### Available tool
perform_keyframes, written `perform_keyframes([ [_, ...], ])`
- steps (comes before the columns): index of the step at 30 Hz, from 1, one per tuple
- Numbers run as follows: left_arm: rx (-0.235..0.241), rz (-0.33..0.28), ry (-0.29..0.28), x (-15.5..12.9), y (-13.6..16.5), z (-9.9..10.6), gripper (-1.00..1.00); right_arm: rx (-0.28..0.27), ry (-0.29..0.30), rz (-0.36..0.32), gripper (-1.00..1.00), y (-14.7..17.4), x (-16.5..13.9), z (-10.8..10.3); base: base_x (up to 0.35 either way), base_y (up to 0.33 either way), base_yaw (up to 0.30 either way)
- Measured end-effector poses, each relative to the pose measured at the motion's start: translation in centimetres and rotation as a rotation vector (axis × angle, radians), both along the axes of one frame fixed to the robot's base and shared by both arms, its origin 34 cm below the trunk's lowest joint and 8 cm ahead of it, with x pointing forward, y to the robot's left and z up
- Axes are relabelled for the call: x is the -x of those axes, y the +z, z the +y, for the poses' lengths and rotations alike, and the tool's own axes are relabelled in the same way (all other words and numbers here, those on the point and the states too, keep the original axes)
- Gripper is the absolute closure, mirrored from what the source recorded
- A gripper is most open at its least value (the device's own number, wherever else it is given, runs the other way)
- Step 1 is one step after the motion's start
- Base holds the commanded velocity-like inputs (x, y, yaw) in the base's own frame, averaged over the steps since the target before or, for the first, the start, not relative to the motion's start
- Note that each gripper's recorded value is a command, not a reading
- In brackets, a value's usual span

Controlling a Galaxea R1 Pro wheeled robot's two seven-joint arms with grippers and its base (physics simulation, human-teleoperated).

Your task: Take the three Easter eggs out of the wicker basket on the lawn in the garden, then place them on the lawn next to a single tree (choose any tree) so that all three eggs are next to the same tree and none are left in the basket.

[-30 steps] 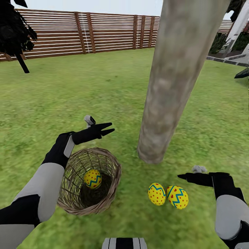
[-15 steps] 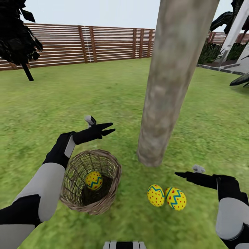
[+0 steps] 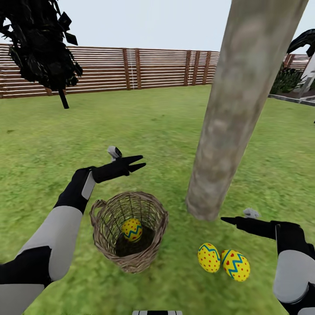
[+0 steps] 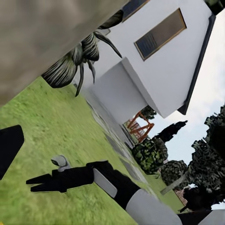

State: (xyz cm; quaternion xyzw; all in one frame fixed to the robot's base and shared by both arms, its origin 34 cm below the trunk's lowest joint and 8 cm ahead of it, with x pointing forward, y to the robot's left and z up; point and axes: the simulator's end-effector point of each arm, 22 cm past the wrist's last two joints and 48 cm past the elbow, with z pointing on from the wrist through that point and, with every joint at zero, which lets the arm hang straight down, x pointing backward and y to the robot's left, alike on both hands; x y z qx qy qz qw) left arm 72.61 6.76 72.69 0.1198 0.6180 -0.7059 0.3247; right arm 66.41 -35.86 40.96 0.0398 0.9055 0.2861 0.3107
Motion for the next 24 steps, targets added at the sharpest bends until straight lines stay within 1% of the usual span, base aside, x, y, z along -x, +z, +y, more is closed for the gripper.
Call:
perform_keyframes([
  [2,0.0,-0.008,0.0,0.2,0.5,0.0,-1.0,-0.01,0.0,-0.012,-1.0,0.9,-0.1,0.0,0.0,0.0,0.282],
  [6,0.0,-0.024,0.0,0.6,1.6,0.0,-1.0,-0.019,-0.019,-0.026,-1.0,2.7,-0.3,-0.6,0.0,0.0,0.282],
  [11,0.0,-0.045,0.0,1.1,3.0,0.0,-1.0,-0.024,-0.028,-0.049,-1.0,4.2,-0.5,-0.8,0.0,0.0,0.258],
  [17,0.0,-0.069,0.0,1.7,4.6,0.0,-1.0,-0.026,-0.026,-0.073,-1.0,5.6,-0.6,-0.7,0.0,0.0,0.025],
  [18,-0.016,-0.05,0.002,1.6,3.7,0.1,-1.0,-0.027,-0.034,-0.076,-1.0,5.6,-0.4,-1.1,0.0,0.0,0.0],
  [19,-0.018,-0.04,0.003,1.8,3.5,0.4,-1.0,-0.029,-0.029,-0.08,-1.0,6.0,-0.6,-0.9,0.0,0.0,0.0],
  [22,-0.03,-0.021,0.01,2.2,2.7,1.2,-1.0,-0.028,-0.028,-0.093,-1.0,6.8,-0.7,-0.9,0.0,0.0,0.0],
  [24,-0.05,-0.015,0.011,2.5,2.1,1.6,-1.0,-0.026,-0.03,-0.101,-1.0,7.4,-0.7,-1.0,0.0,0.0,0.0],
])
